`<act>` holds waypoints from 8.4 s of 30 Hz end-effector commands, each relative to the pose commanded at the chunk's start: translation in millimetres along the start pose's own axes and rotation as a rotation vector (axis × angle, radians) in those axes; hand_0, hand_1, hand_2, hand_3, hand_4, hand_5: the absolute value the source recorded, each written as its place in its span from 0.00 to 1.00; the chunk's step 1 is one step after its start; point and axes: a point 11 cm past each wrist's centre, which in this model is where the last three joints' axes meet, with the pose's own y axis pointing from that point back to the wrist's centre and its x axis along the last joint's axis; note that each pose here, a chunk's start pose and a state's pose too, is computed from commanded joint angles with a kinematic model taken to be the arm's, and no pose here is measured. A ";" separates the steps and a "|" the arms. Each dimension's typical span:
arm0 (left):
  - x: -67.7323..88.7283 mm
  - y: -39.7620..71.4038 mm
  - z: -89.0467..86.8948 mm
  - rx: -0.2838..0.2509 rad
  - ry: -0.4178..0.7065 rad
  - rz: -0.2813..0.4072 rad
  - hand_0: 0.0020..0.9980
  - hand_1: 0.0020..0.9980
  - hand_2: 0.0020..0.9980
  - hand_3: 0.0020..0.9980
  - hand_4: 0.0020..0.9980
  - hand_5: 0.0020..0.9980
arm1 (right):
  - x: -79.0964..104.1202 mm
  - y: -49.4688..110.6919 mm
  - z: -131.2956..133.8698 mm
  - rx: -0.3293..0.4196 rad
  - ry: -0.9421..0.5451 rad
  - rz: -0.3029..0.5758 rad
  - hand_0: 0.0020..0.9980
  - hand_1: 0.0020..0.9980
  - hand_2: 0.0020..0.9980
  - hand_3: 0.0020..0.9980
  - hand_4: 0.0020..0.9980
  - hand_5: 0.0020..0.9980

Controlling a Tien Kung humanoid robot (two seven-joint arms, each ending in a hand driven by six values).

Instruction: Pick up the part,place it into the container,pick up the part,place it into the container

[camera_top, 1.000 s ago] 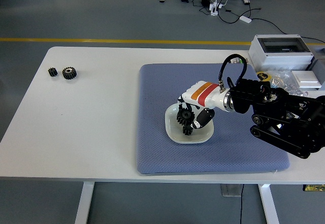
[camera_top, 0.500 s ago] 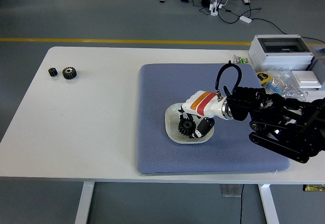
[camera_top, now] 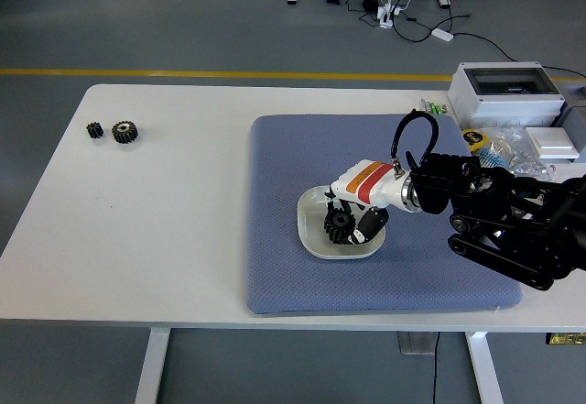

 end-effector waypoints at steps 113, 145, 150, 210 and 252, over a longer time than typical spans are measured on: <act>-2.3 1.2 -16.4 0.024 -0.015 -0.006 0.72 0.70 0.75 0.62 0.76 0.70 | -58.1 228.7 221.3 -0.004 -1.958 1.165 0.89 0.84 0.87 0.90 1.00 1.00; -9.7 1.5 -6.6 0.005 -0.023 -0.022 0.72 0.70 0.75 0.61 0.76 0.70 | -169.0 260.4 161.0 -0.276 -1.911 1.274 0.96 0.89 0.89 0.92 1.00 1.00; -7.9 1.1 -2.6 -0.003 -0.018 -0.019 0.72 0.70 0.75 0.61 0.76 0.70 | -168.1 260.8 162.4 -0.298 -1.887 1.270 0.95 0.88 0.89 0.92 1.00 1.00; -9.7 1.1 2.4 -0.013 -0.025 -0.023 0.72 0.70 0.75 0.61 0.76 0.70 | -180.8 251.6 160.2 -0.358 -1.923 1.231 0.87 0.83 0.85 0.86 1.00 0.85; -11.7 1.4 3.6 -0.014 -0.019 -0.027 0.72 0.70 0.75 0.61 0.76 0.70 | -181.5 245.6 159.1 -0.389 -1.933 1.172 0.82 0.79 0.83 0.82 1.00 0.84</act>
